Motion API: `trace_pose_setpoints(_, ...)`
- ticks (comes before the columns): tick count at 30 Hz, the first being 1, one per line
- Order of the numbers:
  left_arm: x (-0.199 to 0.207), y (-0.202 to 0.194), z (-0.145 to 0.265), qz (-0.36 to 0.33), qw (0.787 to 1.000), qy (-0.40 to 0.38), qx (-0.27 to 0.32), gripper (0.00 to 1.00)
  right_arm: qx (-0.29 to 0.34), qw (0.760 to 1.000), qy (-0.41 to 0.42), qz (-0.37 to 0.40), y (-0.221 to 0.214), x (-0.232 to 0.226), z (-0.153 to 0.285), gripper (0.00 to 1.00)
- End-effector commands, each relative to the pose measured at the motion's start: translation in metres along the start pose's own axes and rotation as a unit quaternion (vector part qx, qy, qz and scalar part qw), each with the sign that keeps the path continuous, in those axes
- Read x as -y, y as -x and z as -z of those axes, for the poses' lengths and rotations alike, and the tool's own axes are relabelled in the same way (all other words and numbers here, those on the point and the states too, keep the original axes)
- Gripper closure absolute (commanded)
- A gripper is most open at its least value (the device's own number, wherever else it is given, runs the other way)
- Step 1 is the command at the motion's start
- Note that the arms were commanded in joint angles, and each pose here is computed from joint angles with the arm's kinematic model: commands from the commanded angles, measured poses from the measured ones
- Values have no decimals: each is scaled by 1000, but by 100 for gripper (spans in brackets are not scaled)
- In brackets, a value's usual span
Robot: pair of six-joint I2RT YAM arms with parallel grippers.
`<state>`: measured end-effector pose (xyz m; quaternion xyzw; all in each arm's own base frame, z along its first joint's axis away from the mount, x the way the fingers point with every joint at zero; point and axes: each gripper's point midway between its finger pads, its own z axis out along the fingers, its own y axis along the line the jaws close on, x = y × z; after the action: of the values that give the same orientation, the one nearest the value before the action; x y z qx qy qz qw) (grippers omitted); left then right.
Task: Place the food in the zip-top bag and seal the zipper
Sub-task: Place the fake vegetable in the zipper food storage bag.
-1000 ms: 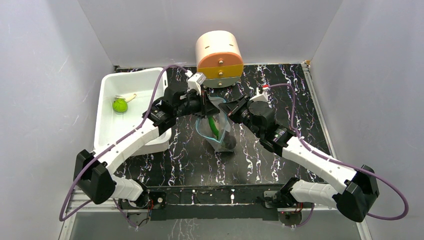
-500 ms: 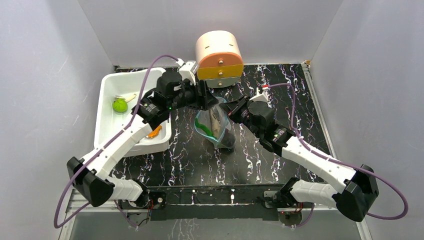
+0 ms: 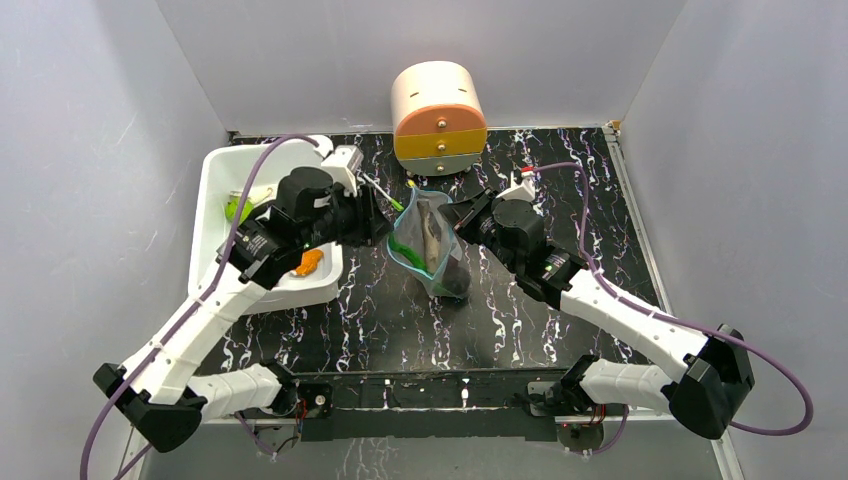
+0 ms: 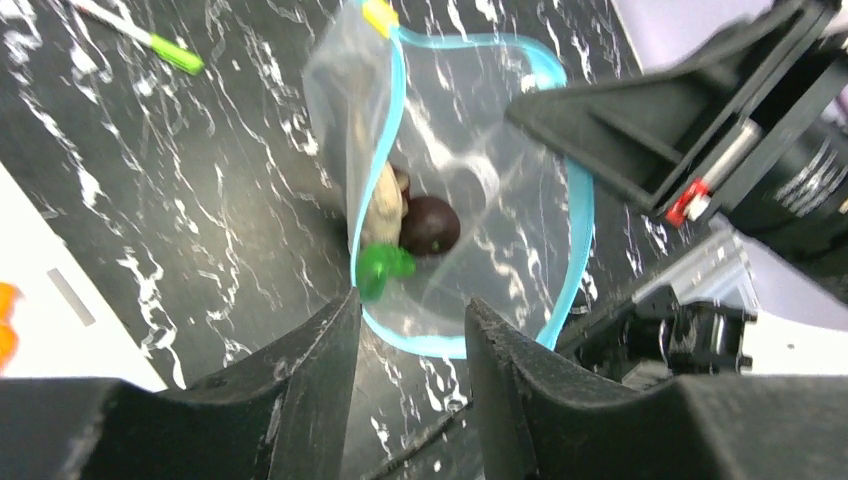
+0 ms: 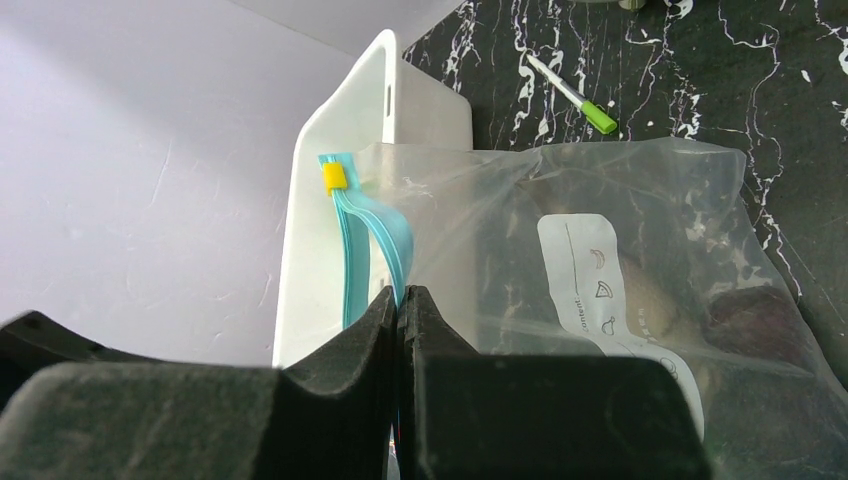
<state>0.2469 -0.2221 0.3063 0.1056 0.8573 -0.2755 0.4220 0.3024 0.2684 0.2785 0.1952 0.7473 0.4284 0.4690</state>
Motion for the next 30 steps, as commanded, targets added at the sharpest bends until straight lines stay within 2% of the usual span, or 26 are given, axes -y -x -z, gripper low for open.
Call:
trace_pose_setpoints(1, 17, -36, 7, 30, 996, -65, -49, 58, 36, 998, 49, -9, 26, -39, 5, 100)
trace_pose_setpoints(7, 10, -41, -9, 35, 997, -48, -55, 60, 33, 998, 51, -13, 24, -38, 6, 100)
trace_pose_setpoints(16, 4, -29, -27, 19, 999, -33, -31, 63, 34, 998, 54, -13, 26, -39, 9, 100)
trace_pose_setpoints(22, 0, -31, -31, 14, 999, -22, -35, 67, 34, 998, 54, -13, 25, -38, 10, 100)
trace_pose_setpoints(30, -10, -33, -32, 8, 1000, -2, -26, 66, 31, 998, 57, -15, 25, -38, 10, 100)
